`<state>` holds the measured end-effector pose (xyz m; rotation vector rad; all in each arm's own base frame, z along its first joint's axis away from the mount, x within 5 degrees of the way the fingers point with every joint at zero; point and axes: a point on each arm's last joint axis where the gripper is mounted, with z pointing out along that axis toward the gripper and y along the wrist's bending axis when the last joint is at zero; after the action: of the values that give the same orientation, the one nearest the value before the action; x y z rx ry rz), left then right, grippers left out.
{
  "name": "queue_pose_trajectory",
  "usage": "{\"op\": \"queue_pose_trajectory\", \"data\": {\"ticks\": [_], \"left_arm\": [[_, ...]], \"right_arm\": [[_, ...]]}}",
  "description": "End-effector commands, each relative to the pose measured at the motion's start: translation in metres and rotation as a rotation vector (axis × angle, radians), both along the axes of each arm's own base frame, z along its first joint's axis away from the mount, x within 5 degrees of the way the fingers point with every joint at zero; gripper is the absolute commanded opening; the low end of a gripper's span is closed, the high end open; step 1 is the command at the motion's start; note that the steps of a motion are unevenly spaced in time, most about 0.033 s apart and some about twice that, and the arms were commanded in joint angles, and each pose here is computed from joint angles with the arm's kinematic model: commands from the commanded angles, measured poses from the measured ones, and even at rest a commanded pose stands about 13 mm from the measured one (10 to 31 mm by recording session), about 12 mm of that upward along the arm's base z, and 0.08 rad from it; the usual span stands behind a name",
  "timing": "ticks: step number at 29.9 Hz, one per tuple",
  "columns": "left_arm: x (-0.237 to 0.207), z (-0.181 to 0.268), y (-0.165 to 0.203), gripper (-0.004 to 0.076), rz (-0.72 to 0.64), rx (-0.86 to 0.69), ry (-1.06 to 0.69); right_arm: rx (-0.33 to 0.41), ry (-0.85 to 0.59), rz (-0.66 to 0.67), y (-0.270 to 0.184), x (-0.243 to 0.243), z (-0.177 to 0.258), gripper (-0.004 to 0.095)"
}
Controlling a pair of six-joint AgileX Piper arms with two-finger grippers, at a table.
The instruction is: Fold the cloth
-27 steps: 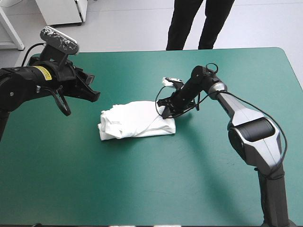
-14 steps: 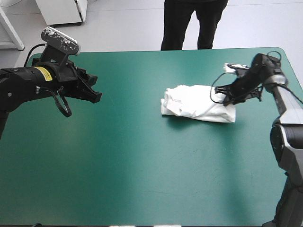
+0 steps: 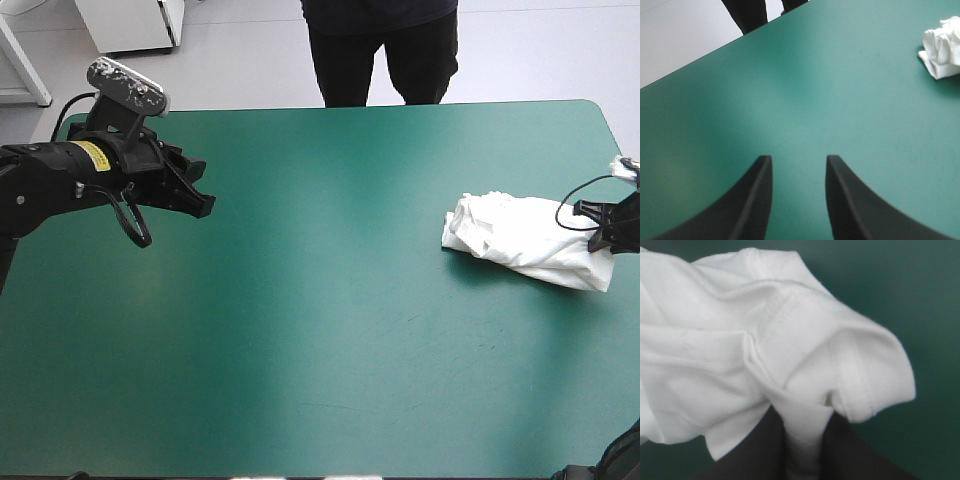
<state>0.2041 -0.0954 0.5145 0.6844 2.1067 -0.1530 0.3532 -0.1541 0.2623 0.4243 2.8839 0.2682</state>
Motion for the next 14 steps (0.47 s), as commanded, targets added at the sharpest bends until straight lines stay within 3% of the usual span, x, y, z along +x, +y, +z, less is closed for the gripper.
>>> {"op": "queue_pose_trajectory", "data": {"ticks": [1,11,14], "left_arm": [[-0.017,0.011,0.005,0.0270,-0.011,-0.026,-0.023],[-0.019,0.013,0.006,0.0270,-0.011,-0.028,-0.027],[-0.021,0.014,0.007,0.0270,-0.011,-0.031,-0.033]], "right_arm": [[-0.035,-0.072,-0.007,-0.006,-0.010,0.024,-0.0016],[-0.049,-0.036,-0.007,-0.010,-0.013,0.003,-0.0012],[-0.020,-0.033,-0.015,-0.011,-0.015,0.004,0.0030]]}}
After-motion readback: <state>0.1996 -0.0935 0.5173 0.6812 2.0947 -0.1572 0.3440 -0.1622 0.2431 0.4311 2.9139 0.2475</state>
